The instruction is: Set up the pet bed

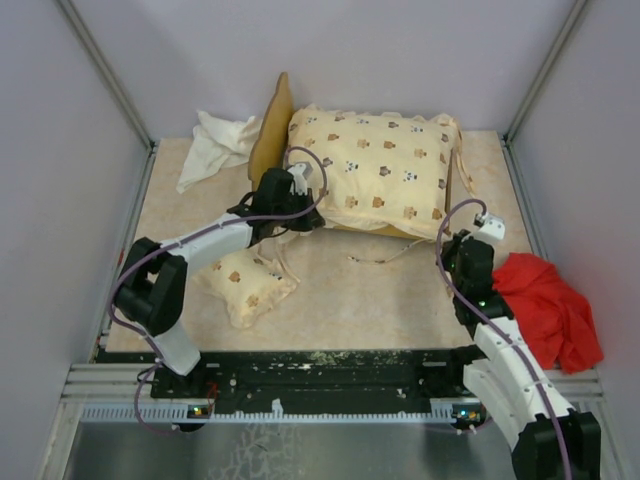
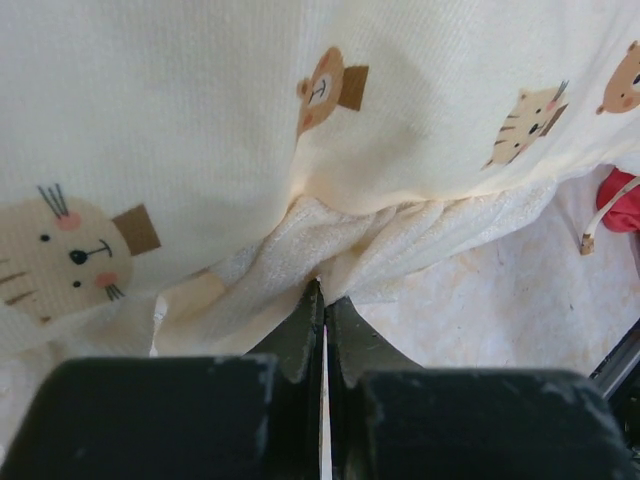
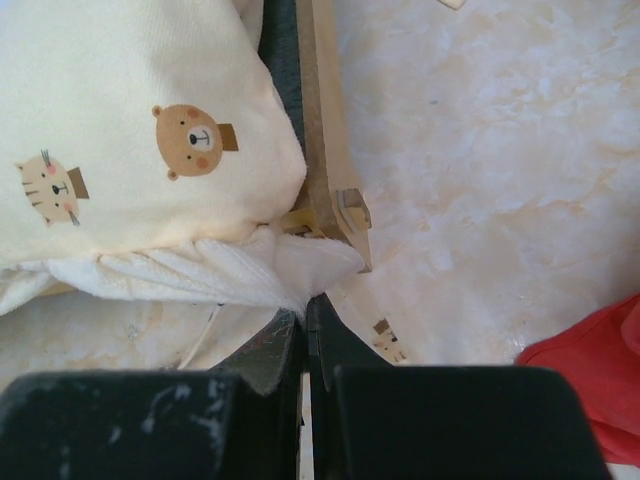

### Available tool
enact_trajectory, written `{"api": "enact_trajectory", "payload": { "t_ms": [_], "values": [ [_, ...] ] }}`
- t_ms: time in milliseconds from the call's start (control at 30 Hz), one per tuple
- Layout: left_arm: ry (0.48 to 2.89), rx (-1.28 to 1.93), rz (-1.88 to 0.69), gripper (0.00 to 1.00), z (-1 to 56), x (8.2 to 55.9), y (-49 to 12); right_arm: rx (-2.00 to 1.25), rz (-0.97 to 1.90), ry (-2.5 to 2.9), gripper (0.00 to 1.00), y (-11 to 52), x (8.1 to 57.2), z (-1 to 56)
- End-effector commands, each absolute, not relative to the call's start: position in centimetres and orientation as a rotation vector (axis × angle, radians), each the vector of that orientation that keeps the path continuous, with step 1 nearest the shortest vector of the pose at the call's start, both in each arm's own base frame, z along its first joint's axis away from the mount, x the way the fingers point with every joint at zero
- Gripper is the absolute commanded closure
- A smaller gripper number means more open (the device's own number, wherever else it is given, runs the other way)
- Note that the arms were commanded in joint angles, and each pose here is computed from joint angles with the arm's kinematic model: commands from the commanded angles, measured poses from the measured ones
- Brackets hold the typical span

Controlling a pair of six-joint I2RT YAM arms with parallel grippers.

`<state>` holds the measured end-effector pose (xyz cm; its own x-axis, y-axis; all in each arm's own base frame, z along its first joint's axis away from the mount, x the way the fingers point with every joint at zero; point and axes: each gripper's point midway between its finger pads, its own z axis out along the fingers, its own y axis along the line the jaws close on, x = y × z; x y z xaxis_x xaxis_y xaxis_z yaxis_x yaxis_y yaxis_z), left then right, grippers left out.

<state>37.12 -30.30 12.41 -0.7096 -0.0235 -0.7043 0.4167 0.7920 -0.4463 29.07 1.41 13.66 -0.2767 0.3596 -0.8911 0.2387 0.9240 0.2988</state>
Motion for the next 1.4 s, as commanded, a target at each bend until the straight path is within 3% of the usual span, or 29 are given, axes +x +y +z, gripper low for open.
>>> {"api": "enact_trajectory", "payload": {
  "t_ms": [0,400,467,500,633,767,1067,1367],
  "values": [
    [2.25,0.295,-0.76,1.0,13.7,37.2,-28.9,0.463,0.095,1.765,1.0,0.0,29.6,17.3],
    [2.242,0.399,-0.827,0.97,14.0,36.3,-29.4,0.352,0.24,1.855,1.0,2.4,29.6,18.1],
    [2.243,0.419,-0.884,0.89,14.3,35.6,-30.0,0.32,0.26,1.93,0.72,3.1,29.2,17.9],
    [2.24,0.429,-0.905,0.84,14.5,35.3,-30.2,0.308,0.272,1.954,0.66,3.4,29.0,18.0],
    [2.212,0.456,-0.968,0.69,15.8,34.0,-30.8,0.275,0.33,1.965,0.66,4.6,28.4,19.6],
    [2.178,0.48,-0.997,0.64,16.8,32.9,-31.4,0.213,0.371,1.962,0.66,7.0,28.2,20.3],
    [2.122,0.547,-1.045,0.58,16.0,31.4,-34.5,0.105,0.292,1.978,0.63,11.0,28.6,20.9],
    [2.071,0.478,-0.913,0.55,13.3,35.1,-35.3,-0.006,0.282,2.022,0.63,16.6,29.7,18.9]
  ]
}}
